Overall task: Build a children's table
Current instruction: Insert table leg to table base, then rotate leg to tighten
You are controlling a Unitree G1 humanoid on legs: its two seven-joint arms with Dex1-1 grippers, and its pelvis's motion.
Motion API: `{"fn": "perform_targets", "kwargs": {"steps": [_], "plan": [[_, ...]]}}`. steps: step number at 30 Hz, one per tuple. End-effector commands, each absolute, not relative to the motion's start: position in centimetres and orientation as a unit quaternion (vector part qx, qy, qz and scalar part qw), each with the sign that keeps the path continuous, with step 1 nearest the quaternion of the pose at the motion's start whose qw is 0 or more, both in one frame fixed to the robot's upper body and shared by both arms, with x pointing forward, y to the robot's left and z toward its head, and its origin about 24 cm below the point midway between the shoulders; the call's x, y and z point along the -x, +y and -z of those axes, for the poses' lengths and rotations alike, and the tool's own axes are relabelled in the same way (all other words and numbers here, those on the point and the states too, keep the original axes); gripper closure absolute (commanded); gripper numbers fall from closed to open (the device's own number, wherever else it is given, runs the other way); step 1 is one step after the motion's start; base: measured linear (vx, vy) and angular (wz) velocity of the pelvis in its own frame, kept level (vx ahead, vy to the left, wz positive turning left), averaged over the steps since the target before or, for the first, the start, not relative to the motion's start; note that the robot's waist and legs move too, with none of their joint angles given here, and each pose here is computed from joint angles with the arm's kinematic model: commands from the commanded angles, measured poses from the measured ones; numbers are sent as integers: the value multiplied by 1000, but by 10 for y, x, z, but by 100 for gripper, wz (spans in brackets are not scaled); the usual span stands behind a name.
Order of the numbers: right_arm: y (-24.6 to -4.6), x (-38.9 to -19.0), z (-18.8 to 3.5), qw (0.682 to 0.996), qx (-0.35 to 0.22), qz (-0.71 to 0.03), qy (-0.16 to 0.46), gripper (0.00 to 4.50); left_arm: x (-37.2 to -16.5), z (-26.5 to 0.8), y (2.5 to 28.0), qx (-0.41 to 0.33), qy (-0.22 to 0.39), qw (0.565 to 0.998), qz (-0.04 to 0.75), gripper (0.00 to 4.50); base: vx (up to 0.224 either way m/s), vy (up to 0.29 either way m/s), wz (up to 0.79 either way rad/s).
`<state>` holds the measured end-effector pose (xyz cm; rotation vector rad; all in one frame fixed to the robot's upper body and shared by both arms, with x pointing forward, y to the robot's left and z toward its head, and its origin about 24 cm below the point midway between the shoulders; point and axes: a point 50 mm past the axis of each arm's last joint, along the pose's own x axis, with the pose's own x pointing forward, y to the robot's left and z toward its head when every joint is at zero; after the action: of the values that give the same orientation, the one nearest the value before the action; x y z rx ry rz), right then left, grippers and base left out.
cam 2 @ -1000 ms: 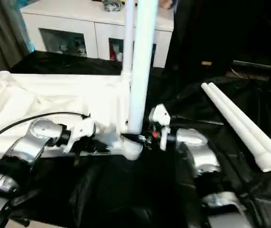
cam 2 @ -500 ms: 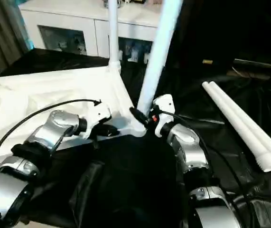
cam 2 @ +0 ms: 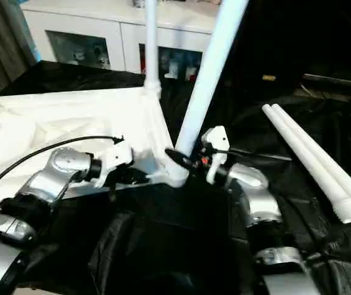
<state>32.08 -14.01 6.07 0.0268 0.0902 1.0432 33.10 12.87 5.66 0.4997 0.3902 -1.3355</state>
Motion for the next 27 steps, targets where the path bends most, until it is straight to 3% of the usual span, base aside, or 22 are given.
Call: {"fn": "perform_targets", "kwargs": {"steps": [1,8,15,18,19,20,21,22,27], "plan": [[-141,-304,-33,831,-13,-542,126,263,-328,-68,118,-236,137,716,643,450,0,0,0],[-148,-293,-31,785,15,-600,152,263,-326,-69,123,-242,139,706,651,450,0,0,0],[-148,-292,-31,786,10,-598,153,263,-328,-70,127,-244,142,709,647,450,0,0,0],[-147,-299,-29,816,10,-559,146,263,-330,-71,127,-240,142,717,638,450,0,0,0],[-148,-305,-26,840,17,-522,150,263,-332,-72,126,-236,140,725,631,450,0,0,0],[-148,-305,-26,840,17,-522,150,263,-332,-72,126,-236,140,725,631,450,0,0,0],[-151,-314,-21,875,30,-459,153,263,-337,-74,124,-225,143,743,613,450,0,0,0],[-151,-317,-20,889,30,-432,150,263,-341,-74,124,-223,147,756,598,450,0,0,0],[-142,-323,-13,923,-11,-354,152,263,-361,-77,118,-223,165,811,515,450,0,0,0]]}}
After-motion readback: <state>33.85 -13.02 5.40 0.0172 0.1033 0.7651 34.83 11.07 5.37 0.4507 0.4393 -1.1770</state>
